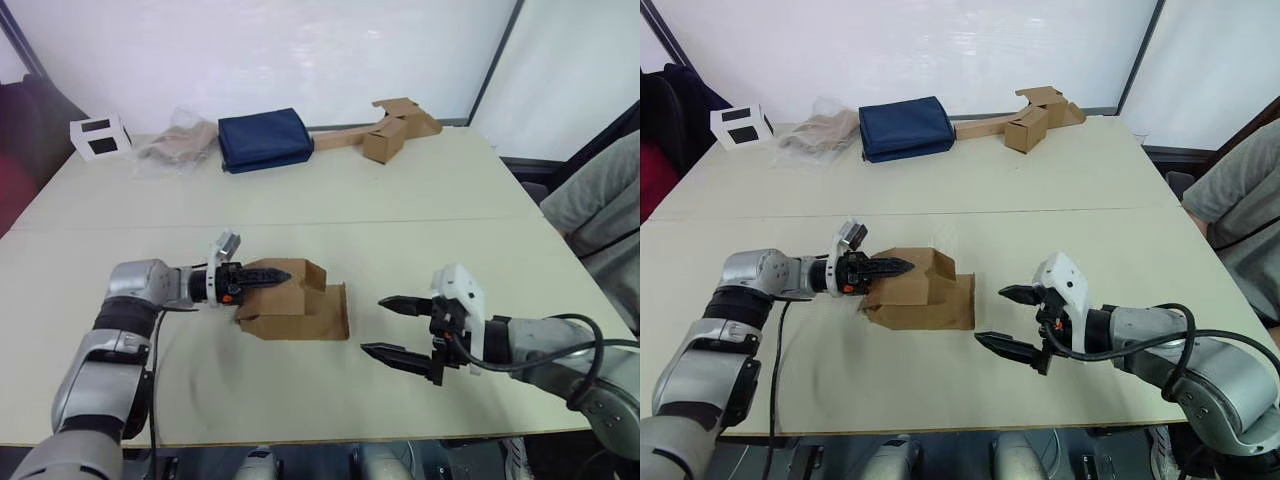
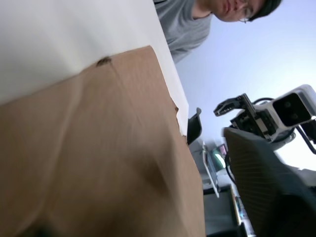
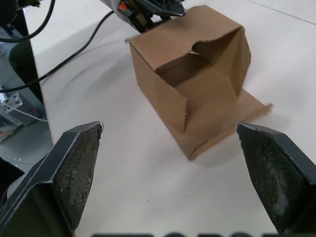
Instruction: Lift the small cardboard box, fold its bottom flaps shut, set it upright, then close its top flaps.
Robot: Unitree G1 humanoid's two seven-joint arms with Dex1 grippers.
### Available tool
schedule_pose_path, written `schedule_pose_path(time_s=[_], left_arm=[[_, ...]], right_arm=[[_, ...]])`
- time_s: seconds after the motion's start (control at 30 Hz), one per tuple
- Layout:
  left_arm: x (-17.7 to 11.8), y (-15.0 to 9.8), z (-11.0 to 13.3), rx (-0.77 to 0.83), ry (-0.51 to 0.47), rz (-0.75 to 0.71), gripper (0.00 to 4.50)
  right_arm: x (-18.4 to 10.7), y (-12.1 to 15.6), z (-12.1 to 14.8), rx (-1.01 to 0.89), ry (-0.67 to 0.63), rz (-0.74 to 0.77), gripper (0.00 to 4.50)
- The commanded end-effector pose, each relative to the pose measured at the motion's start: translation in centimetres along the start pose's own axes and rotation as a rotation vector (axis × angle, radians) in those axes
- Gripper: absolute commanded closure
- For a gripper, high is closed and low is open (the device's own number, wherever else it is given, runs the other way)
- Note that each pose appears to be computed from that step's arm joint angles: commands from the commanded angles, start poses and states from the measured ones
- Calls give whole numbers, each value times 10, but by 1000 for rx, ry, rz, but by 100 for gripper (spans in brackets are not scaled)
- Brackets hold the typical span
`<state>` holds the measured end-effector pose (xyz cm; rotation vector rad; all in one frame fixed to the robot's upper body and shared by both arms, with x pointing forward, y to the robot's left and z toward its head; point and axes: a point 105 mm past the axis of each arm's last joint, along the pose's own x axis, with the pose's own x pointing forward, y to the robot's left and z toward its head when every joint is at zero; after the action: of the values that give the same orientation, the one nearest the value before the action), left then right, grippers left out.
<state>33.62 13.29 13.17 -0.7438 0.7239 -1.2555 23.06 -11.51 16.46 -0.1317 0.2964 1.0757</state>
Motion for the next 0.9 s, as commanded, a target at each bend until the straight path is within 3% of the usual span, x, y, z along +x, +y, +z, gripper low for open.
schedule_pose_path(time_s=[0.03,0.17,0.33,0.43,0.5,0.67,0.87,0.9], left_arm=[[-3,-4,3,21,3,-8,297],[-3,-7,4,38,4,-18,440],[-5,-12,9,82,-11,-14,446],[-17,-40,48,276,-129,-18,446],[-22,-62,72,395,-184,-18,450],[-22,-99,98,618,-191,-8,450],[-19,-126,115,809,-165,0,450],[-19,-128,117,826,-162,0,450]], right_arm=[[-2,5,7,-31,-29,-1,0],[-1,3,8,-29,-34,0,0],[-1,-1,11,-20,-59,-2,0],[-5,-43,39,-8,-274,-216,0],[-10,-73,52,1,-358,-377,51],[-7,-103,88,20,-525,-516,211],[17,-109,147,-1,-706,-488,433],[21,-108,154,-3,-724,-478,447]])
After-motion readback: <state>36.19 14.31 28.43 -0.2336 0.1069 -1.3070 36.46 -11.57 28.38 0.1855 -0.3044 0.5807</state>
